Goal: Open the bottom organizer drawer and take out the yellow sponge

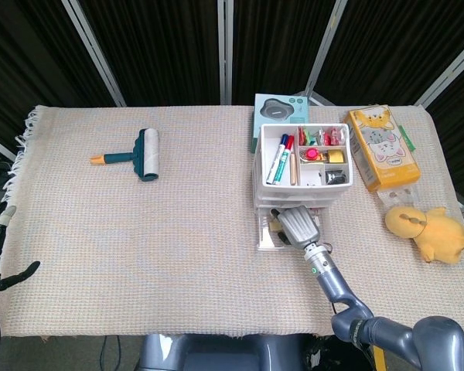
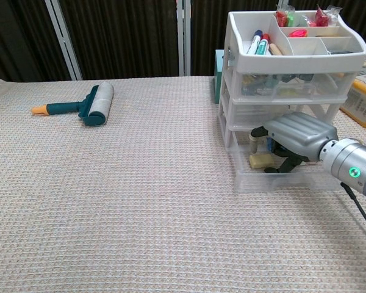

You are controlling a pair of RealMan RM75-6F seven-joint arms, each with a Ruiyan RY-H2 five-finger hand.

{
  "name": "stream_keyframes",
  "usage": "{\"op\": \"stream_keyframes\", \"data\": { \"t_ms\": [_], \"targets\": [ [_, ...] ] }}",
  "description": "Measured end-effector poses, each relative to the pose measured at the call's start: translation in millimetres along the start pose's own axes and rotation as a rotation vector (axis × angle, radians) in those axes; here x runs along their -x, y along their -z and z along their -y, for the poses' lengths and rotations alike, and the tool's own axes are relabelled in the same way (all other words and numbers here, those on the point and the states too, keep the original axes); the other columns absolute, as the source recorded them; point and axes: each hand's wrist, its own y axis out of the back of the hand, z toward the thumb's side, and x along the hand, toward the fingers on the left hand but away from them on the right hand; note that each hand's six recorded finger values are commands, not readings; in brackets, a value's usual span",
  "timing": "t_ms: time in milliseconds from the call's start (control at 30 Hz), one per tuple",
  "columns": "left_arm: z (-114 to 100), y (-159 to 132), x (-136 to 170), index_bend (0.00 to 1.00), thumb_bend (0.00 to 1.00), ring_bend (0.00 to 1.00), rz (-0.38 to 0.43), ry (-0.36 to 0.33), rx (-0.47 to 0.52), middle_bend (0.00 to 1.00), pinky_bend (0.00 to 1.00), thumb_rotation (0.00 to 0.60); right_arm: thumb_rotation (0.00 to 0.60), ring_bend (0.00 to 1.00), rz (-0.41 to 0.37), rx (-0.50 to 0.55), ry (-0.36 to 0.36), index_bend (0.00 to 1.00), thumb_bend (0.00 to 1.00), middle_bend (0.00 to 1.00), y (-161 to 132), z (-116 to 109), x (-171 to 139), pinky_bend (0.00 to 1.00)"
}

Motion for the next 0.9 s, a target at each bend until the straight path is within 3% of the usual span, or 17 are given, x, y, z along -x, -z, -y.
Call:
{"op": "stream_keyframes", "data": {
  "t_ms": [433, 900],
  "targets": [
    [-0.4, -0.4, 0.5, 0.0, 0.07, 0.0, 0.005, 0.004, 0.008, 0.0, 0.0, 0.6, 0.6, 0.97, -0.002, 0.0, -0.001, 0.54, 0.18, 1.0, -1.5, 1.8, -0.7, 0.71],
    [-0.4, -0.7, 0.7, 0.0, 0.07, 0.0, 0.004, 0.0, 0.003, 0.0, 0.0, 0.6, 0.6, 0.97, -0.015, 0.008, 0.027, 0.55, 0.18, 1.0, -4.0, -4.9, -6.7, 0.71]
  ]
}}
